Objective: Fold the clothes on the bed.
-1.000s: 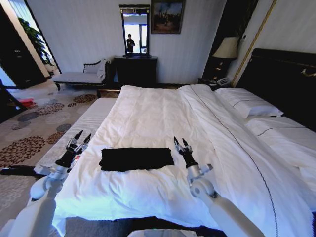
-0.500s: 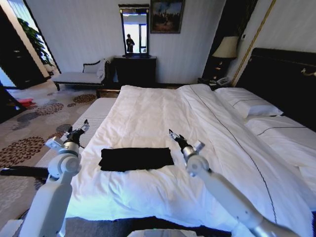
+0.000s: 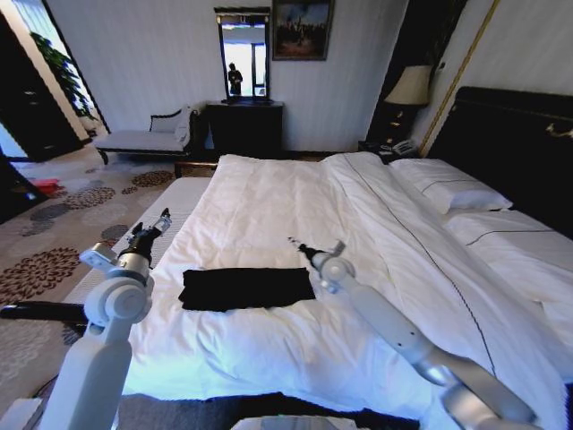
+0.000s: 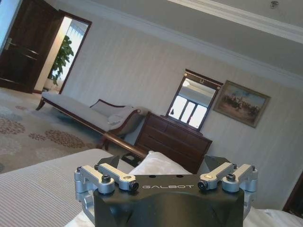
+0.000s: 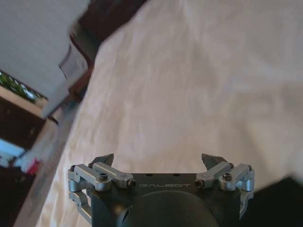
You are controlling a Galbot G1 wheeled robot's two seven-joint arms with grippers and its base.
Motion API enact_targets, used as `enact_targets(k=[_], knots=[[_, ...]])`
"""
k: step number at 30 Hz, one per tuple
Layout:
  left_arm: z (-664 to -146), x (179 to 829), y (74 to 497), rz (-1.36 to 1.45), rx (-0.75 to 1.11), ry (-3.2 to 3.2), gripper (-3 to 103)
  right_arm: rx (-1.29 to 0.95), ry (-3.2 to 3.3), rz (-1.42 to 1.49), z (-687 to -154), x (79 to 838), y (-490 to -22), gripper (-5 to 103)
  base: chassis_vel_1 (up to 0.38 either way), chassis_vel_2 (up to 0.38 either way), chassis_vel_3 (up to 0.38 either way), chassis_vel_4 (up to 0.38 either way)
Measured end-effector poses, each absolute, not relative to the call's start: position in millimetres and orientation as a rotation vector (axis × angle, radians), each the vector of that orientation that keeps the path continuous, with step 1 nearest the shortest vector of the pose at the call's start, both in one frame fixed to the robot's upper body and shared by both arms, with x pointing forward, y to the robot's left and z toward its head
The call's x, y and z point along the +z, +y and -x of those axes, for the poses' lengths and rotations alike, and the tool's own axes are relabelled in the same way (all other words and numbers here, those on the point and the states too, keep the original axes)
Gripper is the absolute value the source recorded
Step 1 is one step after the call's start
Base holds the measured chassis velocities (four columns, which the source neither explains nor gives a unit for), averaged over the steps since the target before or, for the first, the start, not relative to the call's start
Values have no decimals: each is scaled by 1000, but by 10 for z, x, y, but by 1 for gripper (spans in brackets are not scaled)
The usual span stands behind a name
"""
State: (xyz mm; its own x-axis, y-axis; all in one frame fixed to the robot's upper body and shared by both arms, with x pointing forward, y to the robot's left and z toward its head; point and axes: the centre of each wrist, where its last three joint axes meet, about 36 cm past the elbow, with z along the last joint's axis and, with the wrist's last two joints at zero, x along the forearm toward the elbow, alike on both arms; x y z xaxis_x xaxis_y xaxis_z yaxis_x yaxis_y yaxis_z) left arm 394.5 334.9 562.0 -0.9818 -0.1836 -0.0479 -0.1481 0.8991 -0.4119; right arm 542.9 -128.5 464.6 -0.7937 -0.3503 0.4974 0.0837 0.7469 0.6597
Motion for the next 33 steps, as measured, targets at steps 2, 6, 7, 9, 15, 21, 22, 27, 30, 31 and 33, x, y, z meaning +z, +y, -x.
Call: enact_targets(k=[2,6,7,9,15,21,22,27,30,31,33], knots=[[-3910,5609,3325,258,-621,2975,100,-882,-2292,-184,-5470,4609,-1167,100,0,0,0,0],[-3875,5603,3295,253,-598,2974,100,-828,-2255,-146,-5552,4563,-1109,100,0,0,0,0],[-3869,5592,3289,254,-588,2975,100,-809,-2244,-138,-5566,4561,-1096,100,0,0,0,0],[-3865,5575,3284,257,-569,2973,100,-788,-2235,-129,-5575,4551,-1086,100,0,0,0,0],[-3876,5527,3292,268,-549,2977,100,-716,-2205,-94,-5461,4551,-1041,100,0,0,0,0],[-3908,5474,3331,291,-524,2977,100,-653,-2196,-106,-4974,4673,-1087,100,0,0,0,0],[-3912,5467,3335,294,-520,2978,100,-644,-2194,-111,-4875,4694,-1114,100,0,0,0,0],[-3938,5433,3361,311,-494,2981,100,-594,-2181,-117,-4471,4721,-1289,100,0,0,0,0],[-3955,5420,3370,316,-487,2983,100,-580,-2156,-129,-4323,4748,-1354,100,0,0,0,0],[-3960,5416,3371,316,-486,2984,100,-578,-2147,-136,-4284,4762,-1363,100,0,0,0,0],[-3971,5407,3373,318,-483,2986,100,-585,-2140,-153,-4244,4808,-1367,100,0,0,0,0]])
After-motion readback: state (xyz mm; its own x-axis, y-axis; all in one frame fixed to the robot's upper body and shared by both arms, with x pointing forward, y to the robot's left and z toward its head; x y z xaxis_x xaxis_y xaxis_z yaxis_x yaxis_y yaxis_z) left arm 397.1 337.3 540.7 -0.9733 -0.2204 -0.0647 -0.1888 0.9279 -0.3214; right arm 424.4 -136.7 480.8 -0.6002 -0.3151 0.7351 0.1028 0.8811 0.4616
